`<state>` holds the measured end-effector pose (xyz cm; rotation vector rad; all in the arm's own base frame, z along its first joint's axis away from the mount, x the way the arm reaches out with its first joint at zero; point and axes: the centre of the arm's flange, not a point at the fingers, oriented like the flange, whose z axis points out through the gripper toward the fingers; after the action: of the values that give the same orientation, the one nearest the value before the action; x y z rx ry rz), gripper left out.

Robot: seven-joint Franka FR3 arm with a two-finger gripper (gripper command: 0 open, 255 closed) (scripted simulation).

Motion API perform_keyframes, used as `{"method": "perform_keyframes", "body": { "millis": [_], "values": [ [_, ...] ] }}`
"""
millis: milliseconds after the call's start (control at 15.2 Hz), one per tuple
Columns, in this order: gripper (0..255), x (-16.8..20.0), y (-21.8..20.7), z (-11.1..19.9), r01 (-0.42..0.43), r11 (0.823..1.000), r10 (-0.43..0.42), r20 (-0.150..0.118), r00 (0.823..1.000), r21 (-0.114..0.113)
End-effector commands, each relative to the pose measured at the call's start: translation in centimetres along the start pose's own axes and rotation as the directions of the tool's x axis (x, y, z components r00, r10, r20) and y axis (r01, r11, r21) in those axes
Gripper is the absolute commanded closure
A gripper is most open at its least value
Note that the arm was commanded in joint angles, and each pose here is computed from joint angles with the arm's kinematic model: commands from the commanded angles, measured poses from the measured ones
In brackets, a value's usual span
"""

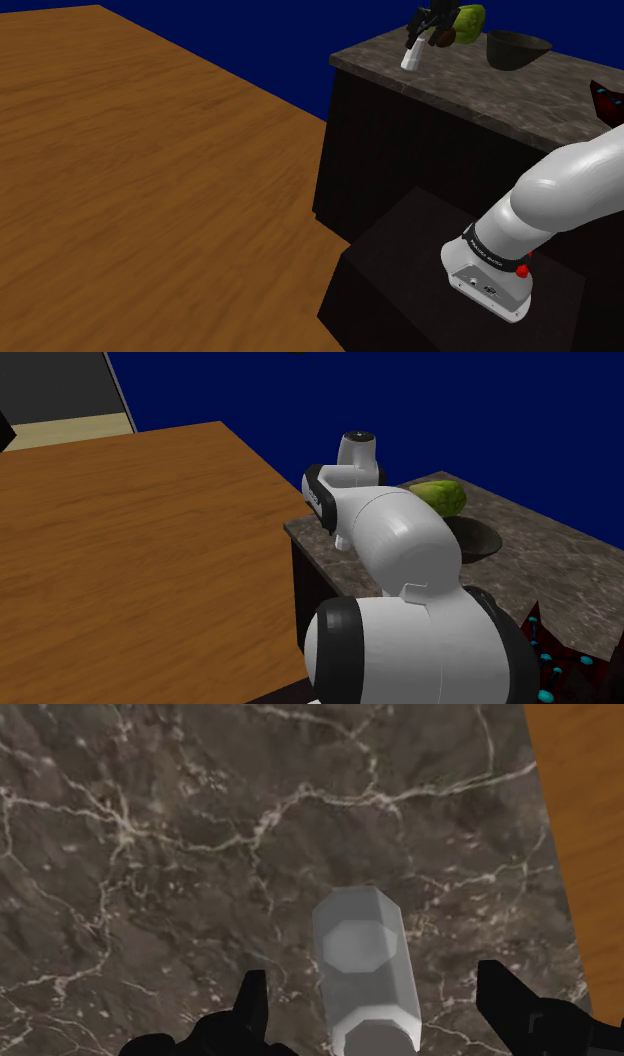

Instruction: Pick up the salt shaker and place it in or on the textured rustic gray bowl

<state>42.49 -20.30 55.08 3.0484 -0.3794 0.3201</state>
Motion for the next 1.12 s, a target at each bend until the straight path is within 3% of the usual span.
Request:
{"method": "perform_keyframes", "body": {
  "millis": [0,66,132,726,1056],
  "values": [
    [0,0.0,0.0,0.0,0.000,1.000,0.000,0.000,1.000,0.000],
    [0,0.0,0.0,0.0,0.000,1.000,0.000,0.000,1.000,0.000],
    [255,0.0,0.0,0.0,0.000,1.000,0.000,0.000,1.000,0.000],
    [255,0.0,0.0,0.0,0.000,1.000,0.000,0.000,1.000,0.000],
    [255,0.6,0.1,-2.6,0.000,1.000,0.000,0.000,1.000,0.000]
  ]
}}
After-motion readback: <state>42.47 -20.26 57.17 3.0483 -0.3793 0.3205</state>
